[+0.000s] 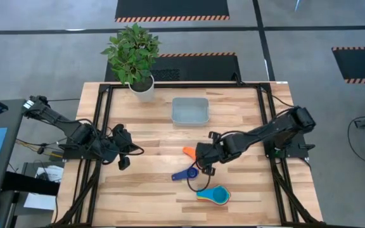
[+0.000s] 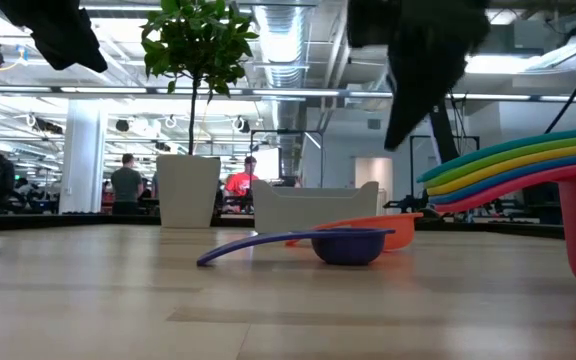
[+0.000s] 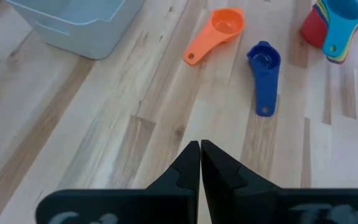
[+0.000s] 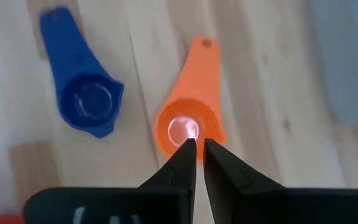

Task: Nest measuring cups in basket
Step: Stack the orange measuring cup on top of the light blue measuring cup

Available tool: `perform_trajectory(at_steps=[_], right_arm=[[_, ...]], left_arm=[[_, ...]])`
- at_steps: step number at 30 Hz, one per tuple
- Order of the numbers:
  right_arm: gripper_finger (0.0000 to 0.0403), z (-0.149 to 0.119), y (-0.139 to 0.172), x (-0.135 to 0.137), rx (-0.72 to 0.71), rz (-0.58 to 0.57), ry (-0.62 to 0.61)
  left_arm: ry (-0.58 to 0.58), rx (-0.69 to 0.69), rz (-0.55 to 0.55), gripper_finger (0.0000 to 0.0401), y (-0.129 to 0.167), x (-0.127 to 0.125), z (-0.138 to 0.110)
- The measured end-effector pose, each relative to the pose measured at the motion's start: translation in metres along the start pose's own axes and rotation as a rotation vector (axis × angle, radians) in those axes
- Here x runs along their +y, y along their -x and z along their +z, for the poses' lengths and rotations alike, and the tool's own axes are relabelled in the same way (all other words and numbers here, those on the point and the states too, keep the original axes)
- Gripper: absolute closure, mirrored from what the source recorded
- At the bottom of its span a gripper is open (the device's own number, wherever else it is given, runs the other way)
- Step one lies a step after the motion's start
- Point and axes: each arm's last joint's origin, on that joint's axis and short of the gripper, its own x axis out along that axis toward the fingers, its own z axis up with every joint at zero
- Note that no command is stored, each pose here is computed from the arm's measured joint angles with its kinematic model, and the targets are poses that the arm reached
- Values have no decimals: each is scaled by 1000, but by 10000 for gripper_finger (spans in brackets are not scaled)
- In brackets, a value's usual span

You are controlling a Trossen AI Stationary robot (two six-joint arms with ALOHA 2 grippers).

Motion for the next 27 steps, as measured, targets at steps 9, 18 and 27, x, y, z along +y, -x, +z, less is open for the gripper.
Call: perform_trajectory(at_steps=[9, 18, 27], right_arm=[[352, -6, -33, 13, 103, 21, 53], [346, 19, -15, 12, 10, 57, -41], [248, 23, -15, 4, 56, 122, -97]], left_arm=[[-8, -6, 9, 399, 0, 0, 0], [-4, -7, 10, 399, 0, 0, 0], [0, -8, 10, 399, 0, 0, 0]])
